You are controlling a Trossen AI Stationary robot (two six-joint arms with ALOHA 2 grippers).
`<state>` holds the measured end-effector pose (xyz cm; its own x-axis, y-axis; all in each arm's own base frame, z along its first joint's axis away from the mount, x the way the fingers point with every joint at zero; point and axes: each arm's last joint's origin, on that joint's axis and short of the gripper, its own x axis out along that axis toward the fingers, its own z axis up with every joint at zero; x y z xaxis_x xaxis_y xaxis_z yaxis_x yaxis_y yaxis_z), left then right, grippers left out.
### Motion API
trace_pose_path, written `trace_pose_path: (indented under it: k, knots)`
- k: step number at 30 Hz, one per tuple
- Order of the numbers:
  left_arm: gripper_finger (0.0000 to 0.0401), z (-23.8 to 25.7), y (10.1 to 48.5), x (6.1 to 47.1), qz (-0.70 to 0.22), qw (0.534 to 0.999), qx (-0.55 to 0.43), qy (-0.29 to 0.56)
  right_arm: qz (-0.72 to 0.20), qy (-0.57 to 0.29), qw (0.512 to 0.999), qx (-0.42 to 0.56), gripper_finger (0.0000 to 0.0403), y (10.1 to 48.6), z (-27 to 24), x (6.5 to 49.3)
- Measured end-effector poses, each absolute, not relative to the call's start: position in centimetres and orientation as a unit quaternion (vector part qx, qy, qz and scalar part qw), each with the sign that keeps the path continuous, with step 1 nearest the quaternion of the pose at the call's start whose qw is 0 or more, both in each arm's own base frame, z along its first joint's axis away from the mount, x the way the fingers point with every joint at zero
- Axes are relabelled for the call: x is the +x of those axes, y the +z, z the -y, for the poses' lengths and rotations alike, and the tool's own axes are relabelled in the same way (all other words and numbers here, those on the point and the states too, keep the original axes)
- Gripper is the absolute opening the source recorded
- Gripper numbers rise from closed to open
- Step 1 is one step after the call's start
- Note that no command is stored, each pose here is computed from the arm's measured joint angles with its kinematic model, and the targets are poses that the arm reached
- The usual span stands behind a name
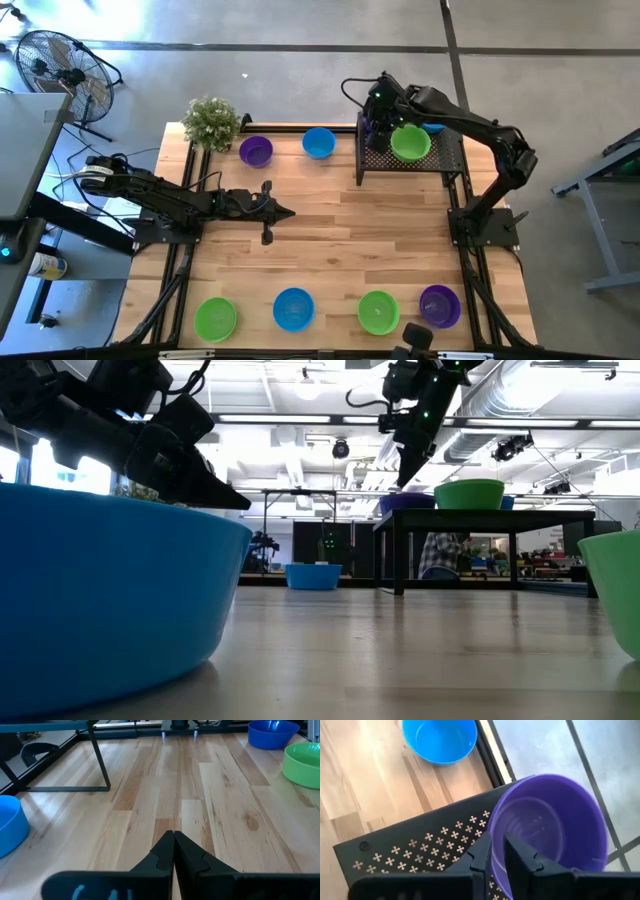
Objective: Pick & Place Mini bowls
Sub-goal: Stack the blue bowl on the other blue bowls on the shelf
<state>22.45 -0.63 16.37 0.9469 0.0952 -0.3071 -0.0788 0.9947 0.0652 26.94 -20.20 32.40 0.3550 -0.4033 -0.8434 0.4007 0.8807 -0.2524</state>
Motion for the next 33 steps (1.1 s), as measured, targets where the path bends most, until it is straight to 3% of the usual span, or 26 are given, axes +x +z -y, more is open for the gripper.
trace_pose_path:
  k: [7,10,22,33]
  knots:
    - [0.0001,0.6,16.4,22.5,-0.157,0.986,0.027,0.044,-0.438,-0.187,0.879,-0.016,0.0005,35.1,17.2,26.4]
    - [0.0001,0.6,16.4,22.5,-0.157,0.986,0.027,0.044,-0.382,-0.162,0.909,-0.047,0.0008,34.9,15.0,26.1]
    - [0.0001,0.6,16.4,22.5,-0.156,0.987,0.015,0.046,-0.172,-0.081,0.975,-0.115,0.0001,29.4,5.7,21.1]
    - [0.0001,0.9,16.4,22.5,-0.155,0.988,-0.015,0.012,-0.011,-0.04,0.991,-0.129,0.0001,24.7,2.5,19.5]
